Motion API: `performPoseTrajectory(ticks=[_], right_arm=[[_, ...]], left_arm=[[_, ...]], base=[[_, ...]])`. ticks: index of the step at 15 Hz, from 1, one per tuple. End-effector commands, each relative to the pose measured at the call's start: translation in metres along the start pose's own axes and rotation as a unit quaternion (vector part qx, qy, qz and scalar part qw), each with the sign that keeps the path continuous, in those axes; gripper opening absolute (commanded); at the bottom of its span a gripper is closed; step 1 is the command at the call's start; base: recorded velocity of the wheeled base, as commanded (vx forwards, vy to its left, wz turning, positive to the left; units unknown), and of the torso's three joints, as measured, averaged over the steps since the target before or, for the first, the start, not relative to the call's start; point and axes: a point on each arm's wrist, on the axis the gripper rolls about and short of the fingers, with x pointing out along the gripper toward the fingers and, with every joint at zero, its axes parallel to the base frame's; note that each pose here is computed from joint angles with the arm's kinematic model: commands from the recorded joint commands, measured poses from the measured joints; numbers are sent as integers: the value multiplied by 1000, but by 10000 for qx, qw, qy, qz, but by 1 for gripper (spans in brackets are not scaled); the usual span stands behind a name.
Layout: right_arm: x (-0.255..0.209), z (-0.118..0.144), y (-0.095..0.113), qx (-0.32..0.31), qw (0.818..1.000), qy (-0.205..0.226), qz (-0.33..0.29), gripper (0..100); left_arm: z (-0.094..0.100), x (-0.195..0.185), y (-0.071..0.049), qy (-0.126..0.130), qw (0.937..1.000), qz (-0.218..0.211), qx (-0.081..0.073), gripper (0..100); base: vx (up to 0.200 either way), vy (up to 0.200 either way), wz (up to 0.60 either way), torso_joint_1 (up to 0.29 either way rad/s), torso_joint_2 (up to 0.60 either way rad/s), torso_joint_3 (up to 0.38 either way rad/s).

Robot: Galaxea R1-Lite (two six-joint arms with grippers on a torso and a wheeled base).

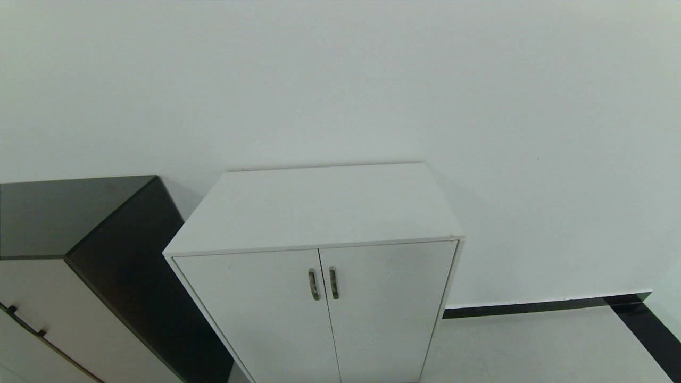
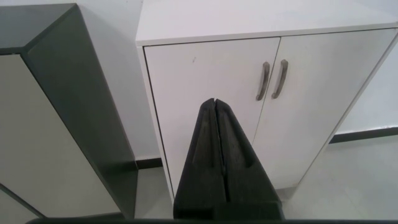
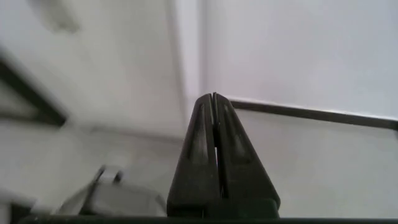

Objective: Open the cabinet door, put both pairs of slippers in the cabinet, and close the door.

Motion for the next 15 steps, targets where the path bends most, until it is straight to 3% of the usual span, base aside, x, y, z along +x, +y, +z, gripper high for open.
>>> performPoseTrajectory(ticks=[1, 6, 8, 11, 15], right_arm=[[-6, -2, 1, 76, 9988, -395, -286, 0], [-6, -1, 0, 74, 9987, -354, -361, 0], [-4, -1, 2, 122, 9963, -243, -820, 0], [-13, -4, 3, 75, 9925, -875, -848, 0], [-13, -5, 3, 238, 9923, -858, -856, 0]], left_arm=[[0, 0, 0, 2, 10000, 2, 0, 0], [0, 0, 0, 2, 10000, 2, 0, 0], [0, 0, 0, 2, 10000, 2, 0, 0], [0, 0, 0, 2, 10000, 2, 0, 0], [0, 0, 0, 2, 10000, 18, -8, 0]], base=[[0, 0, 0, 0, 0, 0], [0, 0, 0, 0, 0, 0], [0, 0, 0, 0, 0, 0], [0, 0, 0, 0, 0, 0], [0, 0, 0, 0, 0, 0]])
